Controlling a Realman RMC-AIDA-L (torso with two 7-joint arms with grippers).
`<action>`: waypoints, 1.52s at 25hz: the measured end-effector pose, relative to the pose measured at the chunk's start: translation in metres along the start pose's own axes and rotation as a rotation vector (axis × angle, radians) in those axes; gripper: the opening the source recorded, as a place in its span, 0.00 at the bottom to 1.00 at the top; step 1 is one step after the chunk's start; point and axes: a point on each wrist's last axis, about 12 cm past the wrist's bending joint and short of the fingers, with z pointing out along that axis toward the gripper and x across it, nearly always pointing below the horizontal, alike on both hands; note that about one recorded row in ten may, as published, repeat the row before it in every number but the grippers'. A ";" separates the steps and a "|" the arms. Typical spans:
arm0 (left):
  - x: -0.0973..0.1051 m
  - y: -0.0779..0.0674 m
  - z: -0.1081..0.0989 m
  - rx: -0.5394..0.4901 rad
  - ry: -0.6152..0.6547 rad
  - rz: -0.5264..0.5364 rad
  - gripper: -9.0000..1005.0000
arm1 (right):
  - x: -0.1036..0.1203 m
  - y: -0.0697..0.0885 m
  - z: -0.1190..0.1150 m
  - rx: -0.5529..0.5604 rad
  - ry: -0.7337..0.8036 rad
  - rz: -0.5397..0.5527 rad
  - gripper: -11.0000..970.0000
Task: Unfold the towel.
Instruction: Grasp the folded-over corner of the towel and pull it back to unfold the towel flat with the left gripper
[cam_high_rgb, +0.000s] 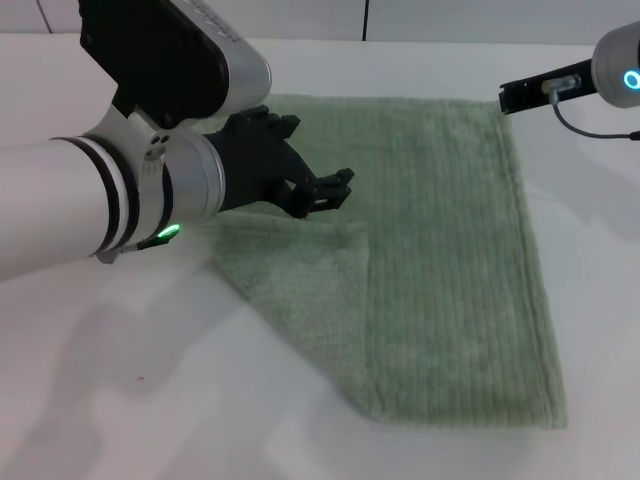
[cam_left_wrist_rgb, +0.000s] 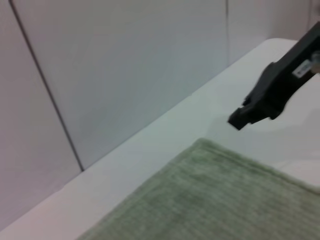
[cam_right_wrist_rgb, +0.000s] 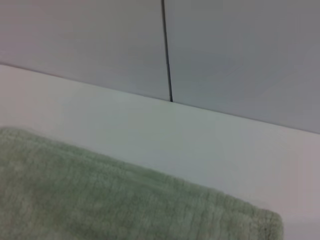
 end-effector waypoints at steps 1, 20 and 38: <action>0.000 0.000 0.000 0.000 0.000 0.000 0.77 | 0.000 -0.001 0.000 0.001 -0.004 0.002 0.01; 0.014 -0.016 0.036 0.111 0.076 -0.001 0.77 | 0.005 0.007 0.035 -0.015 0.075 -0.010 0.01; 0.018 -0.024 0.054 0.153 0.124 0.030 0.76 | 0.017 0.004 0.050 -0.007 0.109 -0.010 0.01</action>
